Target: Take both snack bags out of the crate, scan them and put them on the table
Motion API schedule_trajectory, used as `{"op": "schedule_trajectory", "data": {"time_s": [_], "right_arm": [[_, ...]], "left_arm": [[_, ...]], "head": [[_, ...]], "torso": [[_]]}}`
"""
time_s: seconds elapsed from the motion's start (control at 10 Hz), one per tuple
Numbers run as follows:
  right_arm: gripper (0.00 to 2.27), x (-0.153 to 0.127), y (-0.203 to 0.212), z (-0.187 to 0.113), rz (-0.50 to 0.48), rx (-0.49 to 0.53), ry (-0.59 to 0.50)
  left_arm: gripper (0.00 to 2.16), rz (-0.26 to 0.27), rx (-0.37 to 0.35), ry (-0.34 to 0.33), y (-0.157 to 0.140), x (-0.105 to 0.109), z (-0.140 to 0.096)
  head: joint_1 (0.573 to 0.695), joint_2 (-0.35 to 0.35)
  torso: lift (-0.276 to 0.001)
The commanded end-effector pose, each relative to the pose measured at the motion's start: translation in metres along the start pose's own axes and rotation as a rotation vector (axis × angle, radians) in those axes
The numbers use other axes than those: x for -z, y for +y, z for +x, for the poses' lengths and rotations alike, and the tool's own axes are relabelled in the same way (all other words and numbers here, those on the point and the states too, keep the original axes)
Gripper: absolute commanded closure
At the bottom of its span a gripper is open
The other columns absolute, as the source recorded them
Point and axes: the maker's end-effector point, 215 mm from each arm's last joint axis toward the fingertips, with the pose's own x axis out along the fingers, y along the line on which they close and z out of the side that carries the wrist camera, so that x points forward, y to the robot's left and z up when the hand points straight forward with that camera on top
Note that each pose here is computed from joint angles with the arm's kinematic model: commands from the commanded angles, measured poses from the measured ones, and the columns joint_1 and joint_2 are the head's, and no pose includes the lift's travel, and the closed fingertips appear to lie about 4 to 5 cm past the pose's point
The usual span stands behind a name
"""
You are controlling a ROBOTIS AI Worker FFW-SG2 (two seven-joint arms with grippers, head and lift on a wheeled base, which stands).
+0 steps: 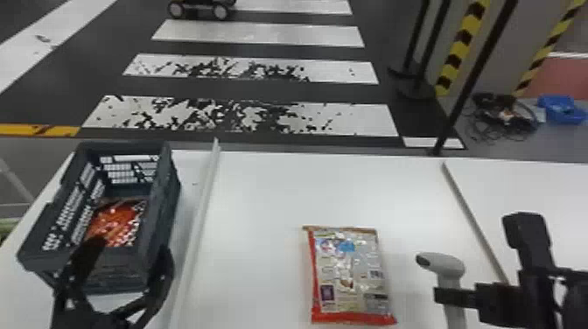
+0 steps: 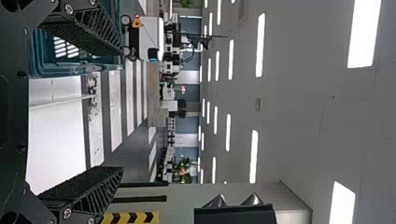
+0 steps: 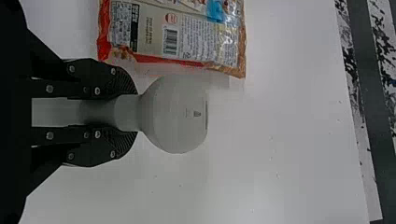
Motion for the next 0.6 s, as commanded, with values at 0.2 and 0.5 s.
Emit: {"op": "schedule_trajectory", "data": {"time_s": [0.2,0.5], "right_arm": [[2.25,0.025,-0.039,0.018,0.074,0.064,0.085],[2.25,0.007,-0.057,0.029,0.087,0.098,0.101]], "left_arm": [[0.12,0.000,-0.003,0.003,0.001,0.001,-0.001],[0.12,0.000,-0.003,0.001,0.000,0.001,0.000]], "head": [[0.695,-0.104],[0.695,-0.136]], "torso": [[-0.091],[-0.091]]}}
